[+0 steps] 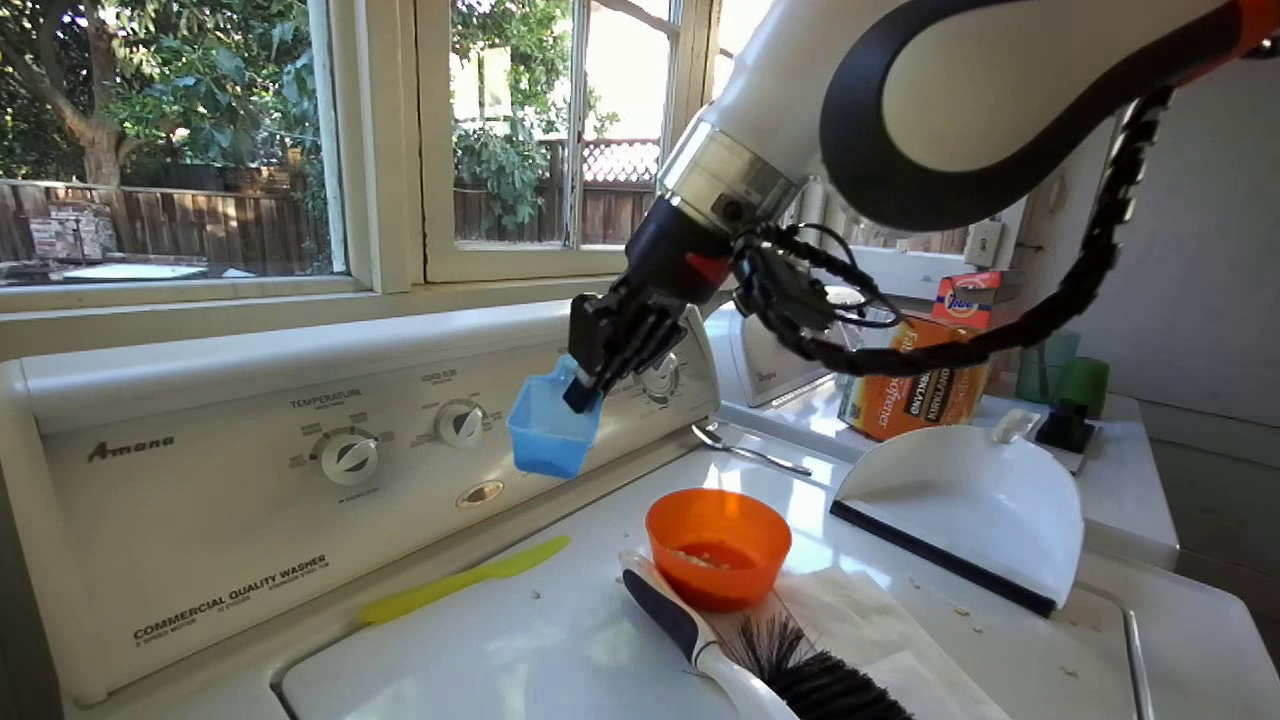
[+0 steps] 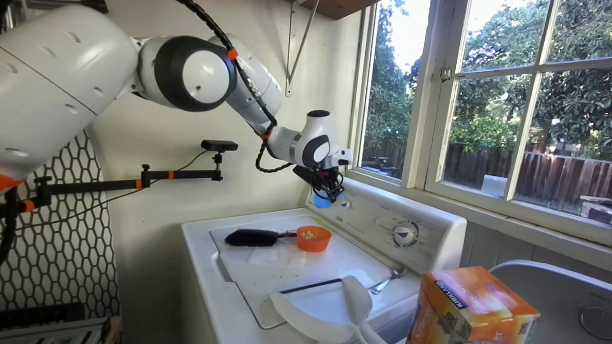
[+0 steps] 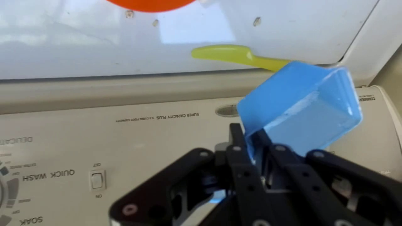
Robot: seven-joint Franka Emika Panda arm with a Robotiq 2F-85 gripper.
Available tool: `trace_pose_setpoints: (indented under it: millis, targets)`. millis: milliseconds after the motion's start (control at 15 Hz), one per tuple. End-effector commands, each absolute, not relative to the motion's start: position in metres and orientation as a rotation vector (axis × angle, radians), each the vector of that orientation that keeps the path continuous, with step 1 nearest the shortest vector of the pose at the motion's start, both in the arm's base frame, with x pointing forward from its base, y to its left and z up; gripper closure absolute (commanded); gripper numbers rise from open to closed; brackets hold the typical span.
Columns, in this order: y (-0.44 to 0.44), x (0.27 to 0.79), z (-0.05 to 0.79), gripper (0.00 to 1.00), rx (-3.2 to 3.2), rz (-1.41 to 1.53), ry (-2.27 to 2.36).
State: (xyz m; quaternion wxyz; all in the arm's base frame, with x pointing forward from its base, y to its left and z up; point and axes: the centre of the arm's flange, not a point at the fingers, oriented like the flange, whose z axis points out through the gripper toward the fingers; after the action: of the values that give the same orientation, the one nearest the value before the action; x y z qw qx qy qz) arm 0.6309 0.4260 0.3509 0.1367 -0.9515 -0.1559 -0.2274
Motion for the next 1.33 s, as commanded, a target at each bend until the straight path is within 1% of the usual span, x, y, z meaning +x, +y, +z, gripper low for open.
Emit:
trace_pose_setpoints:
  millis: [0, 267, 667, 1000, 1267]
  targets:
    - [0.395, 0.573, 0.378, 0.97, -2.823, -0.633, -0.424]
    - [0.378, 0.545, 0.396, 0.97, -2.892, -0.567, -0.413]
    - [0.361, 0.509, 0.408, 0.97, -3.057, -0.349, -0.442]
    - [0.360, 0.489, 0.402, 0.97, -3.145, -0.160, -0.496]
    - [0.361, 0.476, 0.386, 0.97, -3.214, -0.091, -0.479]
